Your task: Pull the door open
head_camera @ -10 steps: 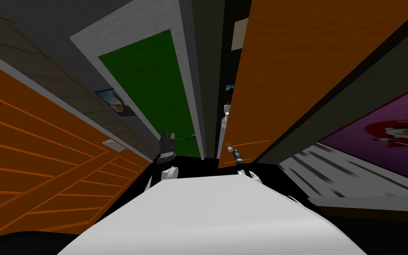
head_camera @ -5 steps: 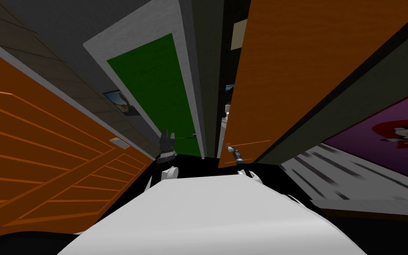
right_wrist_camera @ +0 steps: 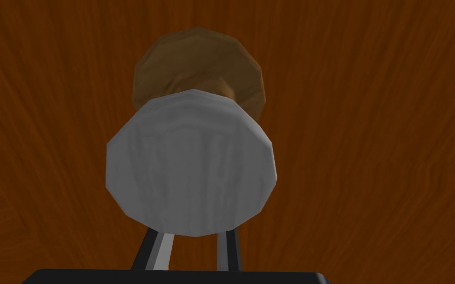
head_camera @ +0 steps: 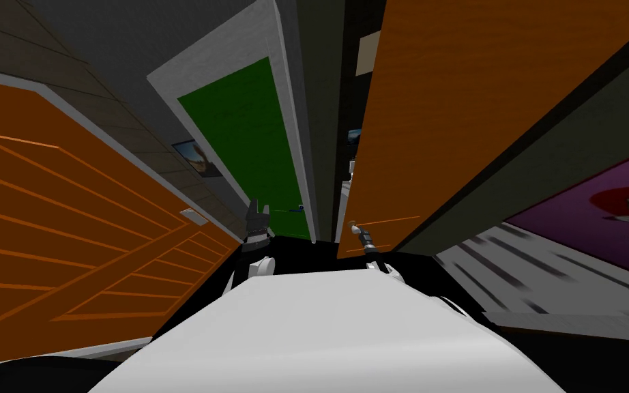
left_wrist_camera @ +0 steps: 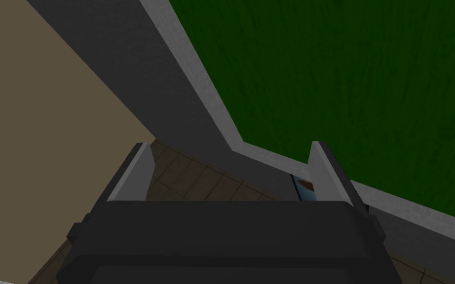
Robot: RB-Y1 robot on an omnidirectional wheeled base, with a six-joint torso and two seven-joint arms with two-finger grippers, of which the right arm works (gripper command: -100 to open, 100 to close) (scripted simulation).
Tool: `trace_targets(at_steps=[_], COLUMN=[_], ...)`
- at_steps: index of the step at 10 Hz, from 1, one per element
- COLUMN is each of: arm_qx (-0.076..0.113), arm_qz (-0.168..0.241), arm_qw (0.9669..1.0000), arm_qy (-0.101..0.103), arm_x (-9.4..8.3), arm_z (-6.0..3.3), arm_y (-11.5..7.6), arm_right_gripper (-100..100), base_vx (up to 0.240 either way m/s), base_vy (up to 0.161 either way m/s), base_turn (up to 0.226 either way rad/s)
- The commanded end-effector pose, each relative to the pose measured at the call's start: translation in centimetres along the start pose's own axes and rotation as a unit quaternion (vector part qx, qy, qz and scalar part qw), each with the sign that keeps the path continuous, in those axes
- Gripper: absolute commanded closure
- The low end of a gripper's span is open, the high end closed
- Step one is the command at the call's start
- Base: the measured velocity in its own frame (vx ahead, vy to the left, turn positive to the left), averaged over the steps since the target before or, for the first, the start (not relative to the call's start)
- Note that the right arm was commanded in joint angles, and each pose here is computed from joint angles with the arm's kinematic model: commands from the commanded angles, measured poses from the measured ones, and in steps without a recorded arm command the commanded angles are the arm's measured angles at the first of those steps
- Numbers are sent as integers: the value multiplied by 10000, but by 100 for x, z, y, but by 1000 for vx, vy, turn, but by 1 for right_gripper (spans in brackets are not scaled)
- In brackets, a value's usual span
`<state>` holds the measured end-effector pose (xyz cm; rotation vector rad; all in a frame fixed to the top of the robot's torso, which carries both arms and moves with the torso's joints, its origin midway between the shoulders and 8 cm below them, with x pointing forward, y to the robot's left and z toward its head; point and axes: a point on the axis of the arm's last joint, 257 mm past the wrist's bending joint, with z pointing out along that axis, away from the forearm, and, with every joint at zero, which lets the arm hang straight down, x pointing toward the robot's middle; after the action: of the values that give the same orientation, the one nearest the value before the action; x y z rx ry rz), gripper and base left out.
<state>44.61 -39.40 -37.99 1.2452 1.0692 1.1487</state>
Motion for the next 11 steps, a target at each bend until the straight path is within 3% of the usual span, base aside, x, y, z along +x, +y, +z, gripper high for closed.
trace_targets(at_steps=[1,4,7,9,11], arm_qx=[-30,-54,-42,-36,-25], arm_qz=[186,399,841,1061,1430], arm_qw=[9998,9991,9964,9943,9897], arm_qy=[104,104,83,72,46], arm_x=[148,149,132,124,105], arm_z=[-12,2,4,5,6], arm_y=[14,35,30,28,21], arm_right_gripper=[100,100,100,100,100], base_vx=[-29,-24,-49,-51,-63], base_vy=[-16,-18,-28,-19,-32], base_turn=[39,37,79,58,108])
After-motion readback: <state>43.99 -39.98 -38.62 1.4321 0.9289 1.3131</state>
